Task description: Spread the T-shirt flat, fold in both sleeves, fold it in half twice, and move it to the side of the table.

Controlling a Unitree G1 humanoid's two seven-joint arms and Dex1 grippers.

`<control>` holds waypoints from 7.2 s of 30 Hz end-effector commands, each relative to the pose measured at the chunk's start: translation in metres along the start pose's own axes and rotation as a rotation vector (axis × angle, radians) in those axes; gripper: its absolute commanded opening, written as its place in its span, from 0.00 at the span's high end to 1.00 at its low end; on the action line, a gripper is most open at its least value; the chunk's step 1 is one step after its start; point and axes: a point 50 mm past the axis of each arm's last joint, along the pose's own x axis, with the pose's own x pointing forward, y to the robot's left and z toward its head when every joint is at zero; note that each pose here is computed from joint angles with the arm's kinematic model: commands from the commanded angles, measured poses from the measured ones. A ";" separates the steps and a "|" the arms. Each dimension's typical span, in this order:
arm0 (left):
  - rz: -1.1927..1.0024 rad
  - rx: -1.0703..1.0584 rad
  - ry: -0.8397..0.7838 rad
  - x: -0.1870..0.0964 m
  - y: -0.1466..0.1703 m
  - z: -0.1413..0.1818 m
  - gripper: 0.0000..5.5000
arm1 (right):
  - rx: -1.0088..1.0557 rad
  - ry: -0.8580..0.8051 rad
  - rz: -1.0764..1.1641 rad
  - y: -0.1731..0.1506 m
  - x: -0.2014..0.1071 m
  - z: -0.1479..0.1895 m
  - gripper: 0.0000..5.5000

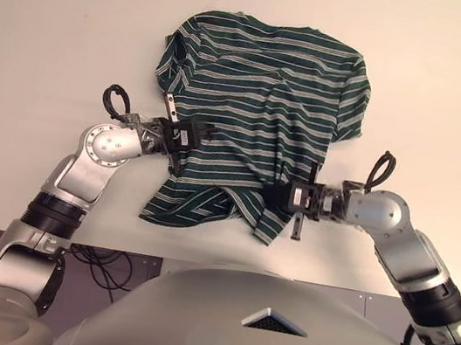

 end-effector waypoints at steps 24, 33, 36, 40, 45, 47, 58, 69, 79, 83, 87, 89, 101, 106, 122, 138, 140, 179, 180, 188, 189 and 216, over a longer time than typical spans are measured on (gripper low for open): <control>-0.135 -0.208 -0.171 -0.025 0.000 0.023 0.99 | 0.252 -0.436 -0.315 -0.066 -0.066 0.018 1.00; 0.202 -0.463 -0.138 0.008 0.057 0.011 0.93 | 0.401 -0.401 -0.700 -0.106 -0.016 -0.022 1.00; 0.261 -0.483 -0.032 0.010 0.065 -0.007 0.85 | 0.372 -0.241 -0.752 -0.103 0.012 -0.042 1.00; 0.277 -0.436 0.157 0.000 0.064 -0.040 0.79 | 0.286 -0.079 -0.804 -0.101 0.027 -0.056 1.00; 0.288 -0.381 0.368 -0.030 0.059 -0.082 0.79 | 0.100 0.159 -0.910 -0.108 0.033 -0.071 1.00; 0.264 -0.374 0.408 -0.035 0.055 -0.091 0.79 | 0.115 0.122 -0.961 -0.114 0.030 -0.066 1.00; 0.325 -0.259 0.319 -0.041 0.090 -0.084 0.79 | 0.203 0.177 -0.813 -0.102 0.049 -0.080 1.00; 0.453 -0.200 -0.053 -0.032 0.094 -0.026 0.79 | 0.253 -0.213 -0.881 -0.114 0.036 -0.038 1.00; -0.128 -0.283 -0.167 -0.028 -0.011 0.015 0.79 | 0.285 -0.378 -0.812 -0.084 -0.005 -0.011 1.00; -0.384 -0.263 -0.108 -0.042 -0.045 0.011 0.79 | 0.246 -0.276 -0.526 -0.030 -0.014 -0.014 1.00; -0.388 -0.264 -0.082 -0.042 -0.042 0.007 0.79 | 0.196 -0.141 -0.285 0.010 -0.021 -0.023 1.00; -0.415 -0.257 -0.090 -0.043 -0.041 0.009 0.79 | 0.185 -0.107 -0.203 0.024 -0.029 -0.023 1.00; -0.655 -0.108 0.089 -0.066 -0.063 -0.009 0.99 | 0.149 0.024 -0.149 0.042 -0.055 -0.024 1.00; -0.692 -0.083 0.238 -0.084 -0.062 -0.029 0.99 | 0.141 0.163 -0.084 0.053 -0.059 -0.039 1.00; -0.665 -0.132 0.247 -0.094 -0.056 -0.033 0.99 | 0.182 0.154 0.004 0.067 -0.065 -0.039 1.00; -0.340 -0.382 -0.068 -0.098 -0.004 -0.013 0.89 | 0.140 -0.146 -0.304 0.029 -0.069 -0.013 1.00; -0.196 -0.472 -0.171 -0.098 0.014 -0.010 0.89 | 0.138 -0.206 -0.373 0.022 -0.074 -0.008 1.00; 0.063 -0.870 0.189 -0.041 0.041 -0.072 0.68 | 0.268 -0.461 -0.591 -0.017 -0.013 -0.006 1.00; 0.060 -0.871 0.186 -0.040 0.040 -0.072 0.71 | 0.267 -0.457 -0.590 -0.017 -0.013 -0.007 1.00; 0.059 -0.875 0.148 -0.036 0.042 -0.071 0.92 | 0.220 -0.388 -0.617 -0.020 -0.004 -0.009 1.00; 0.055 -0.874 0.144 -0.036 0.042 -0.070 0.94 | 0.201 -0.361 -0.623 -0.021 -0.001 -0.009 1.00; 0.086 -0.927 -0.145 -0.033 0.090 -0.036 0.99 | -0.005 0.138 -0.463 -0.013 0.028 -0.046 1.00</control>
